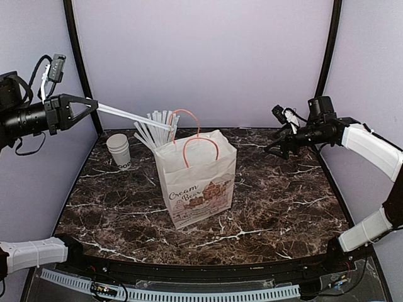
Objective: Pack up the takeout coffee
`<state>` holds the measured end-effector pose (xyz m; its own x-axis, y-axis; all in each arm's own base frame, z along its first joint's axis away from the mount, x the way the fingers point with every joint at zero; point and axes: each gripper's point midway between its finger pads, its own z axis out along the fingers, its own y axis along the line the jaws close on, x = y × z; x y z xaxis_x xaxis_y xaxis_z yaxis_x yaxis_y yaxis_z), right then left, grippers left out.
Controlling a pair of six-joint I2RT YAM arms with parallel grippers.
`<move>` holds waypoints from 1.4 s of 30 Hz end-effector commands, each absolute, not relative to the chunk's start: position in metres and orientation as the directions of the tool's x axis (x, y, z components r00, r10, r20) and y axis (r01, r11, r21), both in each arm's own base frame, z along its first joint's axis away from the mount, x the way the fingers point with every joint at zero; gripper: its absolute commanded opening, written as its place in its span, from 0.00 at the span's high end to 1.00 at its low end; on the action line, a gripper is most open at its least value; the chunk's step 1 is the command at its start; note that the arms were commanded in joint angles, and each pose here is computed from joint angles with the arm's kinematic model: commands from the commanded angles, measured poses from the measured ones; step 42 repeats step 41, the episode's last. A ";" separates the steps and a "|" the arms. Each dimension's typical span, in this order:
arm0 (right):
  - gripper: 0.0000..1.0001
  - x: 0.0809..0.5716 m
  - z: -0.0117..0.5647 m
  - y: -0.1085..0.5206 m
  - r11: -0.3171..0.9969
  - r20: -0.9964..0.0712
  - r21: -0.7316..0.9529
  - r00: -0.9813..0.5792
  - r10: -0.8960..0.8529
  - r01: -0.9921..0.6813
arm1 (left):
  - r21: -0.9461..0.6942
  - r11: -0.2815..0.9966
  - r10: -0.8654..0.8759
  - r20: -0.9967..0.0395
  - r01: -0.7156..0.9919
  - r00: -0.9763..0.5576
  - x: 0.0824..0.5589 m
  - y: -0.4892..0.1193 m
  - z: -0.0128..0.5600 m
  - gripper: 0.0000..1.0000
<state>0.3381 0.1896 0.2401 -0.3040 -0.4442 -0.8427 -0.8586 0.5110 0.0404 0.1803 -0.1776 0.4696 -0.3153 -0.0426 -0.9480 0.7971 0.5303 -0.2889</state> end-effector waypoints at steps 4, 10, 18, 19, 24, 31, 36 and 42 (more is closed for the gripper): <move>0.08 0.334 0.244 0.189 0.512 -0.851 0.016 -0.281 -0.444 -0.859 | -0.448 0.462 0.000 -0.863 0.766 -0.505 0.174 -0.191 0.432 1.00; 0.08 0.332 0.246 0.187 0.515 -0.852 0.000 -0.269 -0.448 -0.857 | -0.469 0.494 0.142 -0.787 0.732 -0.601 0.195 -0.219 0.389 1.00; 0.03 0.330 0.250 0.186 0.521 -0.856 0.002 -0.270 -0.440 -0.853 | -0.350 0.522 0.305 -0.774 0.778 -0.554 0.230 -0.268 0.369 0.36; 0.02 0.330 0.254 0.186 0.524 -0.859 0.005 -0.271 -0.433 -0.852 | -0.323 0.518 0.318 -0.787 0.792 -0.529 0.234 -0.273 0.370 0.21; 0.01 0.349 0.284 0.175 0.615 -0.881 -0.007 -0.287 -0.377 -0.789 | -0.106 0.619 0.299 -0.885 0.778 -0.358 0.262 -0.256 0.398 0.03; 0.01 0.390 0.339 0.125 0.839 -0.930 0.042 -0.328 -0.166 -0.542 | 0.151 0.924 0.259 -0.923 0.351 -0.285 0.315 -0.162 0.397 0.01; 0.01 0.395 0.361 0.095 0.922 -0.959 0.011 -0.265 -0.100 -0.386 | 0.054 0.996 0.076 -0.937 0.075 -0.341 0.338 -0.088 0.362 0.01; 0.01 0.389 0.347 0.100 0.909 -0.960 0.034 -0.267 -0.085 -0.416 | 0.021 0.999 0.030 -0.977 0.046 -0.210 0.339 -0.079 0.343 0.01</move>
